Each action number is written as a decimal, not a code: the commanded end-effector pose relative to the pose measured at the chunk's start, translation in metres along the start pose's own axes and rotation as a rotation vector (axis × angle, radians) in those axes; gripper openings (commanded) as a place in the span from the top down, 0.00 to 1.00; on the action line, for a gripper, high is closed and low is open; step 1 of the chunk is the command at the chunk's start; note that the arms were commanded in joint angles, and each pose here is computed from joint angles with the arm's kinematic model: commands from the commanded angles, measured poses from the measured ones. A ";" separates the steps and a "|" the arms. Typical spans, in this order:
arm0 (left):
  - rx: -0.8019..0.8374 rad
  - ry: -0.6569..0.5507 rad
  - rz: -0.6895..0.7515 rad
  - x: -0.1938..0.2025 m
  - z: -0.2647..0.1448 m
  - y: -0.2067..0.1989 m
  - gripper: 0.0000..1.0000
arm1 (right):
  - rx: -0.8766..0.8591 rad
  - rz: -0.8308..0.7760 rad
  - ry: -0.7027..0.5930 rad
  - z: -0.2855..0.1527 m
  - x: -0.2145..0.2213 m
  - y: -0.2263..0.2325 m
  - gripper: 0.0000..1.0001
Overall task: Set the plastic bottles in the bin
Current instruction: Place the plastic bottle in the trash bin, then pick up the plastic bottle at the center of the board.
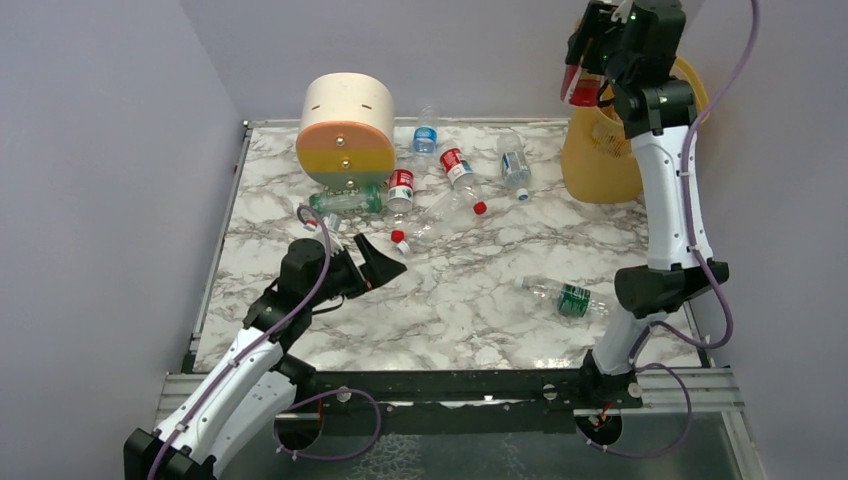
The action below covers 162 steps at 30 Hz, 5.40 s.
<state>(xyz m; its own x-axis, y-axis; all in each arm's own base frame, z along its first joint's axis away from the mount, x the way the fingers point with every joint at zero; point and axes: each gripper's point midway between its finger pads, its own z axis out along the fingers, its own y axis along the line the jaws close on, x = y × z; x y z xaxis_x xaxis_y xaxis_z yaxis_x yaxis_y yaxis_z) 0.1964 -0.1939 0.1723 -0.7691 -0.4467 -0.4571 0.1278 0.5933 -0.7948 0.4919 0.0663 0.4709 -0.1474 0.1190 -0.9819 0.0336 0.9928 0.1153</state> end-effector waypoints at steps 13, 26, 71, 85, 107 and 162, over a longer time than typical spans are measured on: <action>0.037 0.026 0.035 -0.004 0.008 -0.012 0.01 | 0.348 0.207 -0.211 0.022 -0.039 -0.149 0.41; 0.045 0.016 0.039 -0.007 0.007 -0.015 0.01 | 0.410 0.237 -0.117 0.059 0.005 -0.171 0.38; 0.174 0.307 0.768 0.078 0.166 -0.107 0.01 | -0.370 0.257 0.060 -0.162 0.006 0.005 0.01; 0.334 0.346 1.195 0.148 0.264 -0.157 0.01 | -0.556 0.254 0.089 -0.213 0.007 0.033 0.01; 0.362 0.481 1.342 0.206 0.302 -0.121 0.01 | -0.623 0.274 0.142 -0.217 0.034 0.041 0.01; -0.034 0.176 0.982 0.102 0.112 -0.051 0.45 | -0.619 0.375 0.264 -0.175 0.091 0.041 0.01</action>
<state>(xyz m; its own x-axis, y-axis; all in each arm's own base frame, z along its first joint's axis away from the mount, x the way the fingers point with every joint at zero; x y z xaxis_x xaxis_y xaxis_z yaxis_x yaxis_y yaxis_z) 0.1759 -0.3566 0.1063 -0.3767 0.4379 -0.8163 0.8024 0.5945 -0.0514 0.2999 0.1177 0.4188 -0.4570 0.3661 -0.8106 -0.4082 0.7234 0.5568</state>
